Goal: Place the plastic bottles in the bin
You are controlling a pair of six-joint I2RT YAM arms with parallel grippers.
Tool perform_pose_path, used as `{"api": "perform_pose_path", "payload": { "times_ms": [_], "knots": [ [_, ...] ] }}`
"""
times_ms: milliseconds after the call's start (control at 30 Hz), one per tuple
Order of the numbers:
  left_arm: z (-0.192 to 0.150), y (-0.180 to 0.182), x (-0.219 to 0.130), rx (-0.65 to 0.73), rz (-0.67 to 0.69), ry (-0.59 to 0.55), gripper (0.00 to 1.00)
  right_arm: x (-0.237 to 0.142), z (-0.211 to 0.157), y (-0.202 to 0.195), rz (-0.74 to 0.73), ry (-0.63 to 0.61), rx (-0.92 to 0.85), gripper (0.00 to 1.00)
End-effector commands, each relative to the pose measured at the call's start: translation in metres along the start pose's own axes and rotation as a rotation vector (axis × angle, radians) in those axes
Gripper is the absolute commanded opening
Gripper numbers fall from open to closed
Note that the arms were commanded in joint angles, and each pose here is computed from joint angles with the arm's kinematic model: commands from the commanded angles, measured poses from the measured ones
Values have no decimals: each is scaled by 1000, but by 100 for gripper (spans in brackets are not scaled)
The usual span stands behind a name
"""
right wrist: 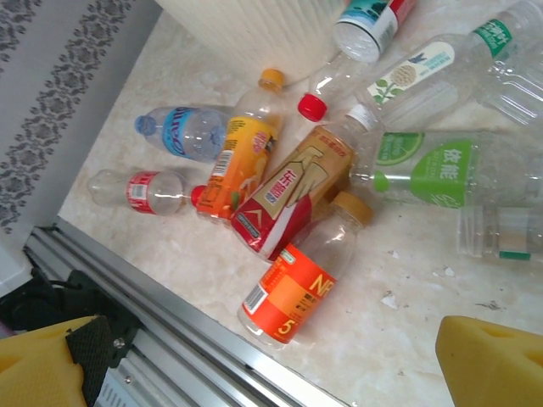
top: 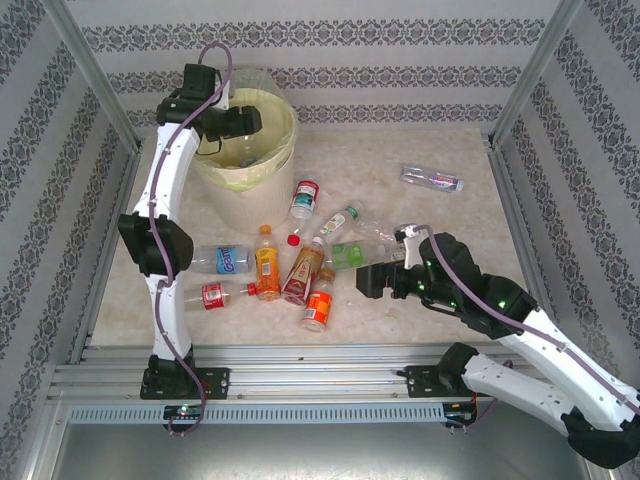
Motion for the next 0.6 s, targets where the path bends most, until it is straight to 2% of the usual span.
{"api": "perform_pose_path", "payload": {
  "times_ms": [0, 100, 367, 567],
  "knots": [
    [6, -15, -31, 34, -28, -34, 93, 7, -11, -13, -73, 31, 26, 98],
    [10, -22, -53, 42, -37, -74, 100, 12, -18, -18, -85, 48, 62, 98],
    [12, -44, -124, 88, -93, -178, 100, 30, -42, -32, -83, 61, 228, 94],
    [-10, -66, -178, 140, -174, -243, 100, 42, -60, -37, -71, 75, 309, 93]
  ]
}}
Point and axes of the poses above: each hand's point on the last joint's axis, 136 mm out from that joint toward the fingers, its own x axis out along the fingers, its own y axis along the line the jaws close on, z = x × y, the point moved 7 cm from there along -x, back along the fingers, and after that the axes turned 1 degree about -x, right-handed, at the moved point
